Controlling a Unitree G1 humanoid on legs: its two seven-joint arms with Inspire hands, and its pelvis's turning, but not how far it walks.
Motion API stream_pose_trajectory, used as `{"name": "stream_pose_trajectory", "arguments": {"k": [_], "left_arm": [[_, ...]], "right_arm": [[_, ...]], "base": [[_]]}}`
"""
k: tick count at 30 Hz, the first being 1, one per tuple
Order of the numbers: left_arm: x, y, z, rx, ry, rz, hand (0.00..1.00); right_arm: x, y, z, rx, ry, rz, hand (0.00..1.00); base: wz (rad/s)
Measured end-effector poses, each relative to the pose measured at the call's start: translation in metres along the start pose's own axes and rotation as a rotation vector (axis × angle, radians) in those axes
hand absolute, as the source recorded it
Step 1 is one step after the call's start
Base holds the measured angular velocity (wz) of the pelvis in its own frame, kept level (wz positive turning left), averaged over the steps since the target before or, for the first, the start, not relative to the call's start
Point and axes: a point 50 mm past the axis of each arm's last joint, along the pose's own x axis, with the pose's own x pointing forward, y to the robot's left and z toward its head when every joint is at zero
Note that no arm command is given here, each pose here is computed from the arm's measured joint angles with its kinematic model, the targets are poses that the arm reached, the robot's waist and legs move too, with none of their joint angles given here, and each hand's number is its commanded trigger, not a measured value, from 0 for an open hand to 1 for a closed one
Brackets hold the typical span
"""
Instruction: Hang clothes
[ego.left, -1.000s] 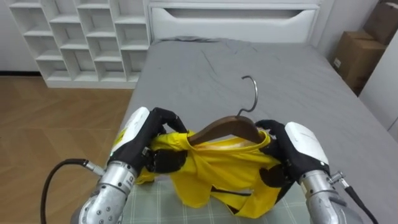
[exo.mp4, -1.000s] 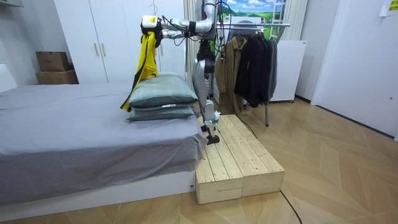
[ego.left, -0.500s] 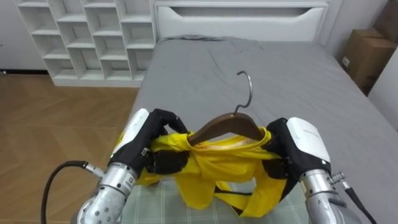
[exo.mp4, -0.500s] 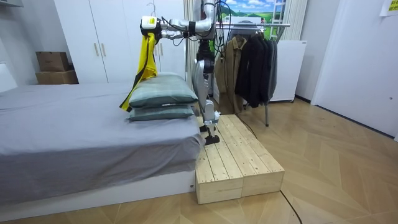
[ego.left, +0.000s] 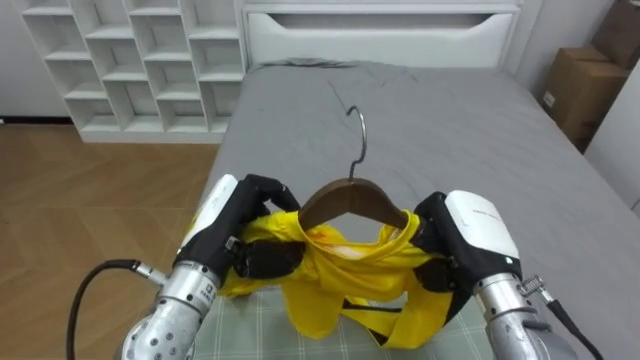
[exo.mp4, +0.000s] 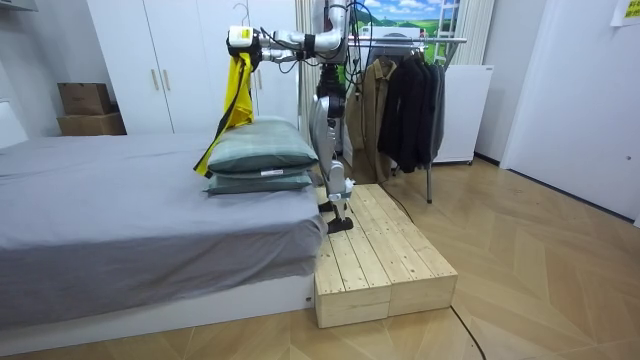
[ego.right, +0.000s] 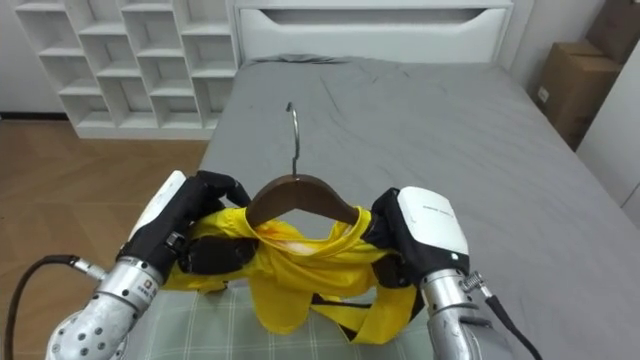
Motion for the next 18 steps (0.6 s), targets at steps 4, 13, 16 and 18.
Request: {"name": "stream_pose_trajectory", "arguments": {"k": [4, 13, 16, 18], "left_arm": [[0.0, 0.0, 0.0, -0.001, 0.002, -0.001, 1.0], [-0.001, -0.002, -0.004, 0.0, 0.016, -0.008, 0.0], [-0.003, -0.005, -0.007, -0.016, 0.027, -0.04, 0.0], [-0.005, -0.007, -0.009, -0.015, 0.033, -0.068, 0.0]], "right_arm": [[0.0, 0.001, 0.001, -0.009, -0.004, 0.011, 1.0], [-0.002, 0.01, 0.006, -0.018, -0.033, 0.069, 1.0], [-0.003, 0.013, 0.003, -0.018, -0.027, 0.095, 1.0], [-0.003, 0.014, 0.002, -0.022, -0.026, 0.116, 1.0]], "base": [[0.0], [0.0], [0.01], [0.0]]}}
